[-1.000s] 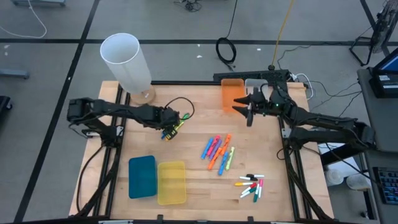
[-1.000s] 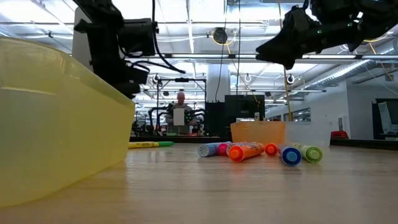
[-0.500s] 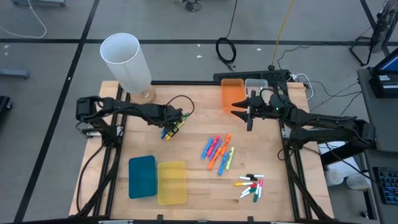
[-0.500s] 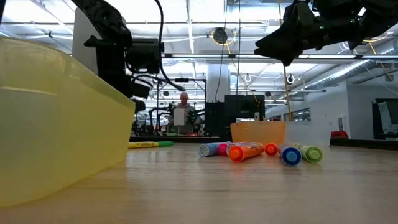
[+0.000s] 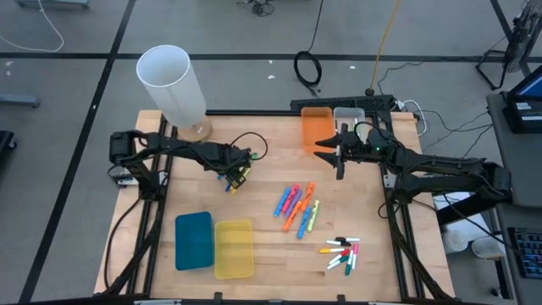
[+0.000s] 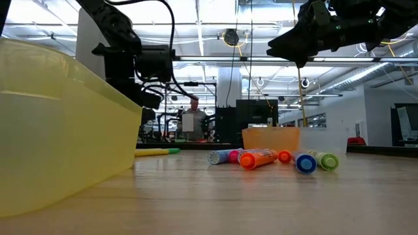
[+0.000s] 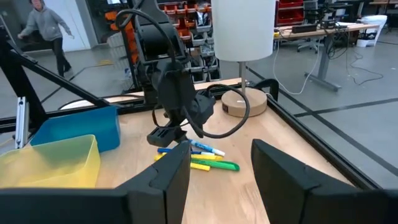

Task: Pick & Place Markers
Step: Put the light blue marker pen into the transparent bin

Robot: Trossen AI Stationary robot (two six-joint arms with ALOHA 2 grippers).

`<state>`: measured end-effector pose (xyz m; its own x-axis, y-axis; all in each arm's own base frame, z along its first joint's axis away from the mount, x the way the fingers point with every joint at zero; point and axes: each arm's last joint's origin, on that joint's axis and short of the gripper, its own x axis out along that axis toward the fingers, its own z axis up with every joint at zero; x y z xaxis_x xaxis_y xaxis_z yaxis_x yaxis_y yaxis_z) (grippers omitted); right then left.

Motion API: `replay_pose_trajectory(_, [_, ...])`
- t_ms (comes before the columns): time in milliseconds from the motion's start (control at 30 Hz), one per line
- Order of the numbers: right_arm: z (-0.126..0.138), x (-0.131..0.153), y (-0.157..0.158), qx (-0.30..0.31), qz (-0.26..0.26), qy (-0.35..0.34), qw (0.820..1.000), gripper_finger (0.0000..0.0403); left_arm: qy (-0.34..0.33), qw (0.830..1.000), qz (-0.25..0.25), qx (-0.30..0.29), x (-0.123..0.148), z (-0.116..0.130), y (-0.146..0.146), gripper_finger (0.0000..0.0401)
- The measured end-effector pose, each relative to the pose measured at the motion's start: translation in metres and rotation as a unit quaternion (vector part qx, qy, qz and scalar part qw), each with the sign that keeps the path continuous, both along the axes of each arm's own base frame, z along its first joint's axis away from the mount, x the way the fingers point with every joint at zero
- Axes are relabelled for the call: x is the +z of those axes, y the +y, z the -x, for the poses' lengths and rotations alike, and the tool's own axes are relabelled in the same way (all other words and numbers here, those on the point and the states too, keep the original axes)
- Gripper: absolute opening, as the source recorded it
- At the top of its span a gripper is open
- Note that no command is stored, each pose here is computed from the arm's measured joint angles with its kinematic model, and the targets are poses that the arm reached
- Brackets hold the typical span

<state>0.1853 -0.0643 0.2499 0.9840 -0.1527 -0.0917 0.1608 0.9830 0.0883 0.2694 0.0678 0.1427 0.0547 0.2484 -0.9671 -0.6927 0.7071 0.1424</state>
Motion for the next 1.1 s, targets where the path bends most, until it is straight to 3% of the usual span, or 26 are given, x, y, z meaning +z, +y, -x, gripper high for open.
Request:
replay_pose_trajectory(233, [0.000,0.000,0.000,-0.001,-0.017,-0.003,1.000,0.0157,0.010,0.999,0.047,0.012,-0.009,0.002,0.007,0.0212])
replay_pose_trajectory(367, [0.000,0.000,0.000,-0.001,-0.017,-0.003,1.000,0.0157,0.012,0.996,0.087,0.022,-0.017,0.005,0.015,0.0181])
replay_pose_trajectory(500, [0.000,0.000,0.000,0.000,-0.012,-0.002,1.000,0.0157,0.006,0.995,0.095,0.017,-0.018,0.006,0.022,0.0141])
replay_pose_trajectory(800, [0.000,0.000,0.000,0.000,-0.020,-0.002,1.000,0.0157,-0.003,0.996,0.090,0.020,-0.018,0.008,0.030,0.0034])
replay_pose_trajectory(967, [0.000,0.000,0.000,0.000,-0.020,-0.002,1.000,0.0157,-0.002,0.997,0.080,-0.008,-0.014,0.009,0.030,0.0030])
replay_pose_trajectory(1100, [0.000,0.000,0.000,0.001,-0.012,-0.001,1.000,0.0157,-0.013,0.999,0.042,-0.025,0.002,0.010,0.030,0.0033])
